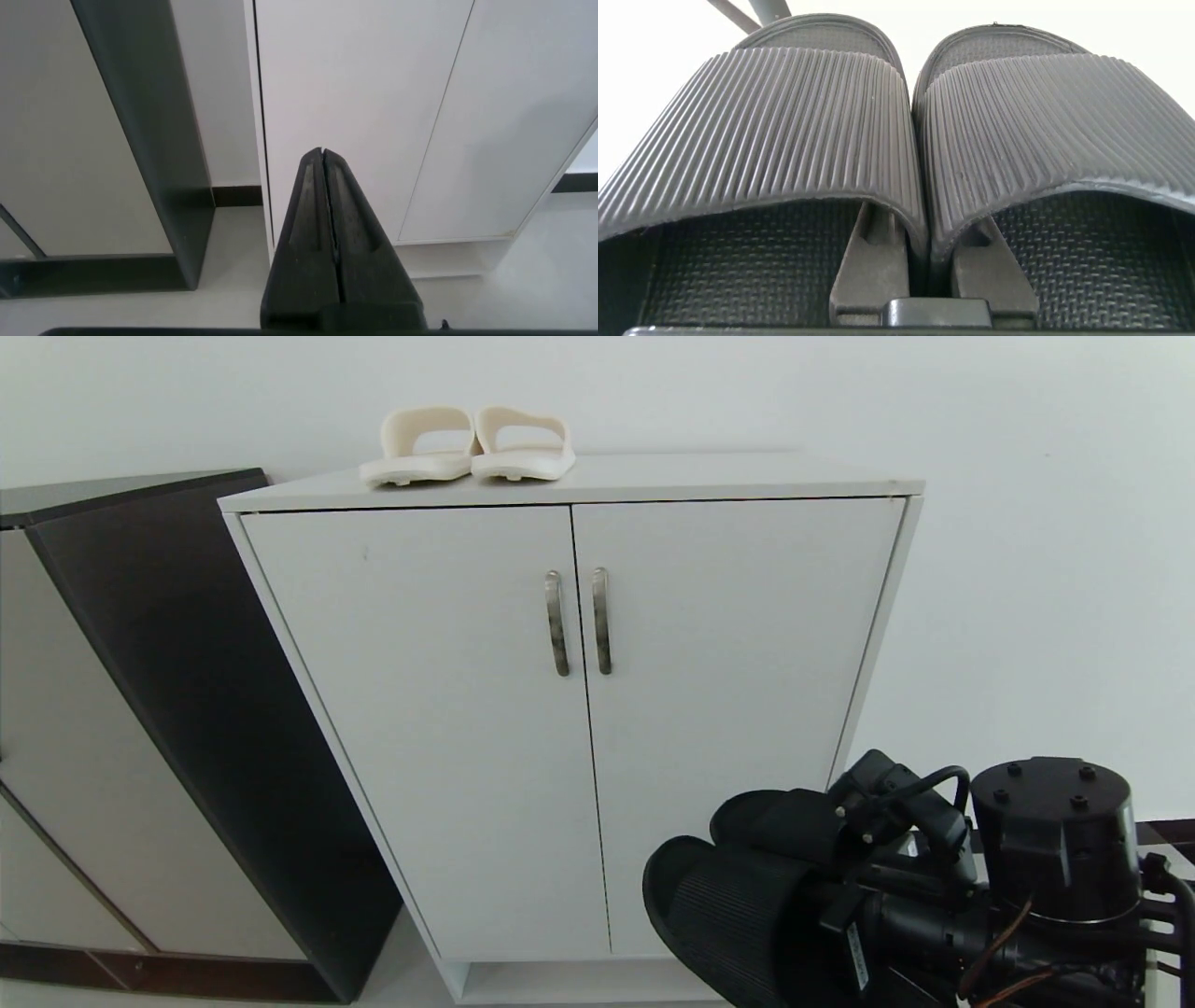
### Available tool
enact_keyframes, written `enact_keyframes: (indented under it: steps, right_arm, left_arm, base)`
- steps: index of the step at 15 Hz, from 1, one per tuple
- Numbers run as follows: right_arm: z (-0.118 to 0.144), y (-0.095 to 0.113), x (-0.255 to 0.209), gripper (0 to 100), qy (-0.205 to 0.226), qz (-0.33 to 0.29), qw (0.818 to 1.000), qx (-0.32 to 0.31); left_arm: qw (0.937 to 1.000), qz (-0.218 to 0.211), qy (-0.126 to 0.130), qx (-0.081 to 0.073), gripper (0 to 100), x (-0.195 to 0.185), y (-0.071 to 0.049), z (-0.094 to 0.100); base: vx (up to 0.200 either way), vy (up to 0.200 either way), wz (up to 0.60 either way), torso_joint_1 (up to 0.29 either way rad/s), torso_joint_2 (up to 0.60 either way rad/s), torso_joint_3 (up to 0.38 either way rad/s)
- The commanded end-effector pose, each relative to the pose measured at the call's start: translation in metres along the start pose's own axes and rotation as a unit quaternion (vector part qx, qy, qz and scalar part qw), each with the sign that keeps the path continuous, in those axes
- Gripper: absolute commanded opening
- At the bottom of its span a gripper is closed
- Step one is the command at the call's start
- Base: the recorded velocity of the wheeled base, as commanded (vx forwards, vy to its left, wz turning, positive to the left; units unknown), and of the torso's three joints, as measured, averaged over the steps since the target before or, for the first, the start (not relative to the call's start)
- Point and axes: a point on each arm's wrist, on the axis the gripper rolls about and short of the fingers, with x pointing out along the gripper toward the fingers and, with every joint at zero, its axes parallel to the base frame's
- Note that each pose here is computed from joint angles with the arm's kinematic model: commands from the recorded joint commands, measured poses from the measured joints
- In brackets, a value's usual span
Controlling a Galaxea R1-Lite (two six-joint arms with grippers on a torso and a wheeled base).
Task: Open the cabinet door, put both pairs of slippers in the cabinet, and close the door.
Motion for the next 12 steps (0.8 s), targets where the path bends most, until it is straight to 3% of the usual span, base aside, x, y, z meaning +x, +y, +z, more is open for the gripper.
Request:
enact_keyframes:
  steps: [1,6,9,10,11,12]
  right_arm:
    - [0.0004,0.0001,-0.0013,0,-0.002,0.000,1.000,-0.001]
    - [-0.0062,0.0009,-0.0080,0,-0.001,0.004,0.999,-0.053]
    - [-0.0046,0.0010,-0.0087,0,-0.007,0.005,0.999,-0.051]
    - [-0.0047,0.0011,-0.0079,0,-0.006,0.005,0.999,-0.051]
    - [-0.0047,0.0011,-0.0079,0,-0.006,0.005,0.999,-0.051]
    - [-0.0049,0.0014,-0.0083,0,-0.006,0.005,0.999,-0.051]
  left_arm:
    - [1.0000,0.000,0.001,0.000,0,0.0001,0.0000,-0.0001]
    - [1.0000,0.003,0.001,0.001,0,0.0001,0.0001,-0.0001]
    - [1.0000,0.003,0.001,0.004,0,0.0001,0.0001,-0.0001]
    - [0.9999,0.001,0.001,0.017,0,0.0001,0.0000,-0.0001]
    - [0.9998,0.001,0.001,0.018,0,0.0001,0.0000,-0.0002]
    - [0.9998,0.001,0.001,0.018,100,0.0001,0.0000,-0.0002]
  base:
    - [0.000,0.000,0.00,0.000,0.00,0.000]
    - [0.200,0.000,0.00,0.000,0.00,0.000]
    - [0.000,0.000,0.00,0.000,0.00,0.000]
    - [0.000,0.000,0.00,0.000,0.00,0.000]
    - [0.000,0.000,0.00,0.000,0.00,0.000]
    - [0.000,0.000,0.00,0.000,0.00,0.000]
